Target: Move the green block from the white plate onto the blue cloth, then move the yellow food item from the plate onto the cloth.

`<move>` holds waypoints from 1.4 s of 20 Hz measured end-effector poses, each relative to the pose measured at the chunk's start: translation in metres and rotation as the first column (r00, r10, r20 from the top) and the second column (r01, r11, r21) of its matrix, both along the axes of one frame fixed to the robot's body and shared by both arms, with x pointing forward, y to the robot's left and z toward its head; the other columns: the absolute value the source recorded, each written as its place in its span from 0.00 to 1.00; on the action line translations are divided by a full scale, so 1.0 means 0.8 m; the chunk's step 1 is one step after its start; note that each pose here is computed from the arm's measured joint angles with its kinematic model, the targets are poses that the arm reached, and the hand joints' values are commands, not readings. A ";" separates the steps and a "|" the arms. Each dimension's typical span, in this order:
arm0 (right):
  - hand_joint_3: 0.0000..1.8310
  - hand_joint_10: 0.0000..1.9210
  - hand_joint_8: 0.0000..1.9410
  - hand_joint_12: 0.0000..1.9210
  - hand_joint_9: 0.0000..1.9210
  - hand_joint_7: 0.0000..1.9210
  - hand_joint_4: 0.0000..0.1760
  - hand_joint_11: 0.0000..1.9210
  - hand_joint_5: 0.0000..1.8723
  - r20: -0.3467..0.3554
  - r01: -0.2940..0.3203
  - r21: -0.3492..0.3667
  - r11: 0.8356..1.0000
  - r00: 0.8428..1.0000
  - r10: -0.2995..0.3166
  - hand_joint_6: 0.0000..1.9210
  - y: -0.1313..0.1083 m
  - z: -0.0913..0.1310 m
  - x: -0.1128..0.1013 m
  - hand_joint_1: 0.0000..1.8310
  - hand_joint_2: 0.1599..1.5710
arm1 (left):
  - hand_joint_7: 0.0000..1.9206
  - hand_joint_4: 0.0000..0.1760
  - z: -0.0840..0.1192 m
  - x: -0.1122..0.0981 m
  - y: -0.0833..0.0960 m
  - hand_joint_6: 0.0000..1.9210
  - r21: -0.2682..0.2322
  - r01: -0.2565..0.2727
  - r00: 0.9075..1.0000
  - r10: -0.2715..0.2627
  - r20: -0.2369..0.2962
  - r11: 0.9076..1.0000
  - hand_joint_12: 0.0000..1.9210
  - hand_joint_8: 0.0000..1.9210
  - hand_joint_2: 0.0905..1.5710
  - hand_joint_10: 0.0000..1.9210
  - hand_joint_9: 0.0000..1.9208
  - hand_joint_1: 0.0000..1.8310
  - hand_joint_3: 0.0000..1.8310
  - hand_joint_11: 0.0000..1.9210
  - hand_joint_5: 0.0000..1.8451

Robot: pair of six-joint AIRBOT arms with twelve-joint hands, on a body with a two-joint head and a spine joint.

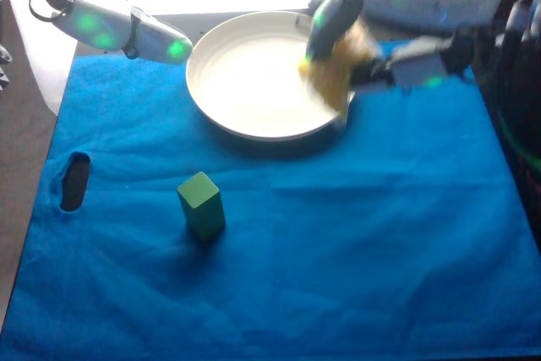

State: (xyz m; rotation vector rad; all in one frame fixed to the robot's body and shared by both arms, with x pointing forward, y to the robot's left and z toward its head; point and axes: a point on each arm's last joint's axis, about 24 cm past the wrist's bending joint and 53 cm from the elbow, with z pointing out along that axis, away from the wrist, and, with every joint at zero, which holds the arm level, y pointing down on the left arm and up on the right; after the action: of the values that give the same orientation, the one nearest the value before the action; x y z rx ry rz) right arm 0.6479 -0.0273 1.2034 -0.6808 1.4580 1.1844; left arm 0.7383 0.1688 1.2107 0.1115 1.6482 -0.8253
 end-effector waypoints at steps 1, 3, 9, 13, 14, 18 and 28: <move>0.00 0.25 0.32 0.60 0.57 0.65 0.00 0.35 0.58 0.000 -0.025 -0.029 0.999 1.000 0.025 0.37 0.005 -0.012 -0.012 0.69 0.62 | 0.17 0.92 -0.001 0.000 0.001 0.00 0.001 -0.001 1.000 0.001 -0.002 1.000 0.45 0.00 0.46 0.00 0.17 0.30 0.00 0.00 0.09; 0.00 0.20 0.30 0.56 0.65 0.68 0.00 0.47 0.57 -0.003 -0.068 -0.064 0.996 0.998 0.068 0.38 0.012 -0.027 -0.033 0.70 0.62 | 0.16 0.94 -0.002 -0.001 0.003 0.00 0.000 -0.003 1.000 0.003 -0.006 1.000 0.44 0.00 0.46 0.00 0.16 0.30 0.00 0.00 0.09; 0.00 0.45 0.28 0.80 0.47 0.54 0.00 0.33 0.49 -0.026 -0.115 -0.086 0.990 0.993 0.113 0.14 0.015 -0.047 -0.057 0.62 0.58 | 0.16 1.00 0.000 -0.003 0.005 0.00 -0.002 -0.003 1.000 0.003 -0.003 1.000 0.41 0.00 0.46 0.00 0.16 0.32 0.00 0.00 0.09; 0.00 0.01 0.00 0.39 0.30 0.29 0.07 0.13 0.22 -0.031 -0.114 -0.086 0.990 0.993 0.111 0.00 0.015 -0.048 -0.058 0.49 0.47 | 0.15 1.00 -0.002 -0.004 0.004 0.00 0.000 -0.001 1.000 0.001 -0.006 1.000 0.41 0.00 0.46 0.00 0.16 0.32 0.00 0.00 0.08; 0.00 0.00 0.00 0.40 0.21 0.19 0.30 0.07 0.13 -0.030 -0.113 -0.083 0.990 0.993 0.111 0.00 0.014 -0.047 -0.057 0.44 0.42 | 0.15 1.00 -0.002 -0.004 0.004 0.00 -0.001 0.000 1.000 0.000 -0.005 1.000 0.39 0.00 0.46 0.00 0.16 0.32 0.00 0.00 0.07; 0.00 0.00 0.00 0.14 0.04 0.01 0.97 0.00 0.00 -0.051 -0.078 -0.064 0.995 0.996 0.075 0.00 0.003 -0.046 -0.047 0.38 0.35 | 0.15 1.00 -0.005 -0.004 0.005 0.00 0.002 -0.001 1.000 0.001 -0.012 1.000 0.38 0.00 0.46 0.00 0.15 0.31 0.00 0.00 0.06; 0.00 0.00 0.00 0.34 0.01 0.01 1.00 0.00 0.00 -0.140 0.143 0.091 0.986 0.982 -0.129 0.00 -0.071 0.005 0.009 0.41 0.36 | 0.15 0.95 0.011 -0.022 0.002 0.00 -0.061 0.032 0.999 -0.032 0.004 0.998 0.37 0.00 0.47 0.00 0.14 0.33 0.00 0.00 0.07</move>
State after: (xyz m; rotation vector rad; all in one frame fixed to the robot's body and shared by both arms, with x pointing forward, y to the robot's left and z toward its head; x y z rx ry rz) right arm 0.6553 -0.0844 1.2074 -0.4320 1.5204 1.2062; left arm 0.7208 0.1704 1.2199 0.0965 1.6207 -0.8984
